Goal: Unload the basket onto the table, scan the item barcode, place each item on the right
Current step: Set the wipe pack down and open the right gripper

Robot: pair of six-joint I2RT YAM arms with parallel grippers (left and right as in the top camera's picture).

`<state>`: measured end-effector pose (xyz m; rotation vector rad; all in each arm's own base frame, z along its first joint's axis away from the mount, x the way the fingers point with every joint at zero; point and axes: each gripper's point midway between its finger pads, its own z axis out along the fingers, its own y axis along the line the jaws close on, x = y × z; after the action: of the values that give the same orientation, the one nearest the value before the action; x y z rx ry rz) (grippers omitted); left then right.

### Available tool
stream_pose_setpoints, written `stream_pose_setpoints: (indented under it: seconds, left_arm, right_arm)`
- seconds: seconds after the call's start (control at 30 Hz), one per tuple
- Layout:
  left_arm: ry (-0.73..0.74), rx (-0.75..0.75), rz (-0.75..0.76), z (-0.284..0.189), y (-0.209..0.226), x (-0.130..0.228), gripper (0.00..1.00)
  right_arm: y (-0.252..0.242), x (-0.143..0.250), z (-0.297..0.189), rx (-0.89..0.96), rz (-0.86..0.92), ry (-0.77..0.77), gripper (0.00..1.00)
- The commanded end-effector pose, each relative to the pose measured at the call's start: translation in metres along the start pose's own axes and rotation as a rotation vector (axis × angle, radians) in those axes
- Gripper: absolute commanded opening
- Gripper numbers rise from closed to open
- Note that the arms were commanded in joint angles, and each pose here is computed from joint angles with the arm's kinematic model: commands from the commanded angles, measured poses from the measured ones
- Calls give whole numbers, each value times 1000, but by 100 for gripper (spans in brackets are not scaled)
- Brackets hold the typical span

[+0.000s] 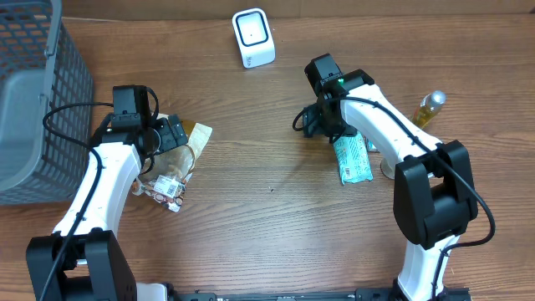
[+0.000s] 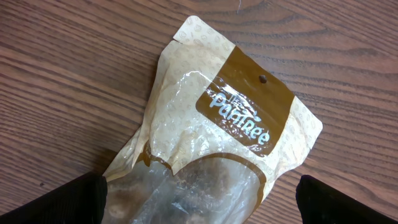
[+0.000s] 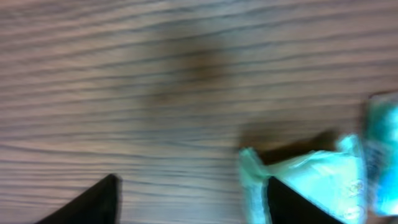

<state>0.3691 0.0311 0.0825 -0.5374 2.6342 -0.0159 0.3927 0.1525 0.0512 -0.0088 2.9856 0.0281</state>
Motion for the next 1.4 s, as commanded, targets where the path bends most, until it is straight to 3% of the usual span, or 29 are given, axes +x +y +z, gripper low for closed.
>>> stream_pose_setpoints:
  seconds: [0.0, 0.07, 0.47, 0.6, 0.87, 1.37]
  left_arm:
    - [2, -15, 17, 2, 3, -1, 99]
    - [2, -15, 17, 2, 3, -1, 99]
    - [2, -15, 17, 2, 3, -1, 100]
    - [2, -15, 17, 2, 3, -1, 100]
    - [2, -15, 17, 2, 3, -1, 100]
    - [2, -15, 17, 2, 3, -1, 100]
  right_arm:
    - [19, 8, -1, -102, 5, 41, 48]
    - [18, 12, -1, -95, 4, 56, 37]
    - [9, 33, -2, -58, 6, 144, 37]
    - [7, 38, -3, -51, 7, 162, 17]
    - [4, 45, -4, -39, 15, 190, 4]
    - [-15, 52, -6, 74, 76, 208, 4]
